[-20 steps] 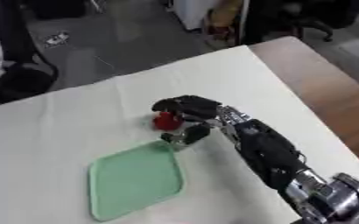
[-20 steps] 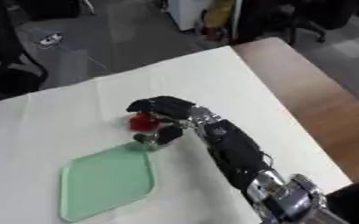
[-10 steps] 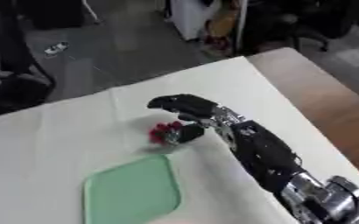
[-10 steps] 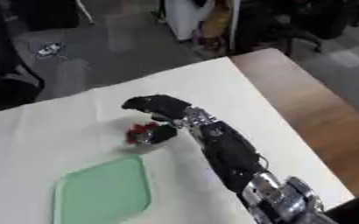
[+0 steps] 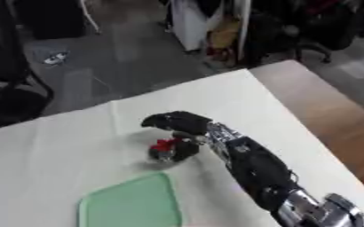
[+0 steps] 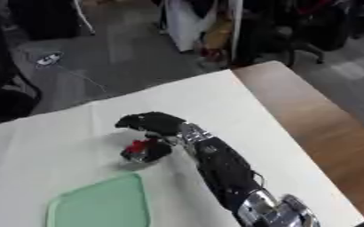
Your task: Pick up objects on the table and place them in the box.
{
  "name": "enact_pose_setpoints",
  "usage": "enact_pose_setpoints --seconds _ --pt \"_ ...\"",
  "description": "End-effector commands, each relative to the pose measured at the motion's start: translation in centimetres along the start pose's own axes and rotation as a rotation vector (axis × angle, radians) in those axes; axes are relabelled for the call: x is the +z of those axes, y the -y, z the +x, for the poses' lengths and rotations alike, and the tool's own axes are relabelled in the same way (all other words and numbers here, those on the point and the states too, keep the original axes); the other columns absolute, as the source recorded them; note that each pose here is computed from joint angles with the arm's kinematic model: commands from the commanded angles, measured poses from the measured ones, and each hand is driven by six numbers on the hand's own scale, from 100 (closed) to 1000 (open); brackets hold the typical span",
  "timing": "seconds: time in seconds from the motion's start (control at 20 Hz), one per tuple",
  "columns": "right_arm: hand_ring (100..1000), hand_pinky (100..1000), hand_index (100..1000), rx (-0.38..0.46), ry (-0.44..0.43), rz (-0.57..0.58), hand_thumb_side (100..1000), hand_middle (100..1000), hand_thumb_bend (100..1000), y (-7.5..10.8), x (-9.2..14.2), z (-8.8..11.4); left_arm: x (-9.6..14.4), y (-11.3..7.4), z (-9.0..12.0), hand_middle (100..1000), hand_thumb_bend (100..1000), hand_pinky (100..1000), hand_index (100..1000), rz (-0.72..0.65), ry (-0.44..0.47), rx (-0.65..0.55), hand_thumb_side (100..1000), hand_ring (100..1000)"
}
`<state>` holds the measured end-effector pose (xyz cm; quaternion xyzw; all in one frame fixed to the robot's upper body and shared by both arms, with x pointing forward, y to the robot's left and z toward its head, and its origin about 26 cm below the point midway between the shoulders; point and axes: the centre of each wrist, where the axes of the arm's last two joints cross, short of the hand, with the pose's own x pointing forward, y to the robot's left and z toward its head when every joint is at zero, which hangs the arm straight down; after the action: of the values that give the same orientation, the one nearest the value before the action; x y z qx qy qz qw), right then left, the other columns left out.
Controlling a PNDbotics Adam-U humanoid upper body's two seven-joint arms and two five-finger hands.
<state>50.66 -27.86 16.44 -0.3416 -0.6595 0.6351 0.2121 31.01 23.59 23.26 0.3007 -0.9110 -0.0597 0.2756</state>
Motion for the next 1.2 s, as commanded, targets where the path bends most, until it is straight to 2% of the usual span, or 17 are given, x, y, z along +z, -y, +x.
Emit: enact_pose_setpoints --seconds 0.05,0.1,0.15,0.2,0.55,0.85,1.05,1.1,1.15,1.2 --pt "825 707 984 0.04 0.008 -0.005 868 911 316 1.0 0.1 -0.4 -0.6 -0.3 0.6 665 288 317 809 0.012 0.035 0.009 801 490" --pt "824 706 984 0.039 0.009 0.002 868 911 313 0.7 0.2 -0.4 -0.6 -0.4 0.6 665 288 317 808 0.013 0.036 0.008 801 491" --pt "824 706 984 0.038 0.011 0.006 839 910 373 0.5 0.2 -0.3 -0.6 -0.4 0.6 665 285 317 808 0.014 0.036 0.007 806 491" --pt "824 705 984 0.037 0.015 0.013 868 911 312 0.2 0.3 -0.2 -0.6 -0.4 0.6 665 288 317 808 0.014 0.036 0.006 801 491" --pt "817 696 985 0.024 0.019 0.046 867 911 305 -1.6 0.8 0.2 -0.7 -0.5 0.6 666 290 319 808 0.016 0.038 0.004 800 492" --pt "795 648 983 0.012 0.007 0.049 819 906 303 -2.0 1.2 0.0 -0.7 -0.5 0.6 666 290 319 808 0.015 0.038 0.003 800 492" --pt "724 525 966 -0.016 -0.009 0.043 707 881 303 -2.1 1.5 -0.2 -0.6 -0.5 0.6 665 289 319 808 0.015 0.037 0.003 800 492" --pt "682 476 951 -0.022 -0.01 0.042 657 862 327 -2.1 1.6 -0.3 -0.6 -0.5 0.6 665 289 319 808 0.015 0.037 0.003 800 492" --pt "692 485 955 -0.028 -0.01 0.04 670 866 322 -2.1 1.6 -0.3 -0.6 -0.5 0.6 665 289 319 808 0.015 0.037 0.003 800 492" --pt "570 372 923 -0.033 -0.008 0.037 547 813 358 -2.1 1.6 -0.3 -0.6 -0.5 0.6 665 289 319 808 0.015 0.037 0.003 800 492"
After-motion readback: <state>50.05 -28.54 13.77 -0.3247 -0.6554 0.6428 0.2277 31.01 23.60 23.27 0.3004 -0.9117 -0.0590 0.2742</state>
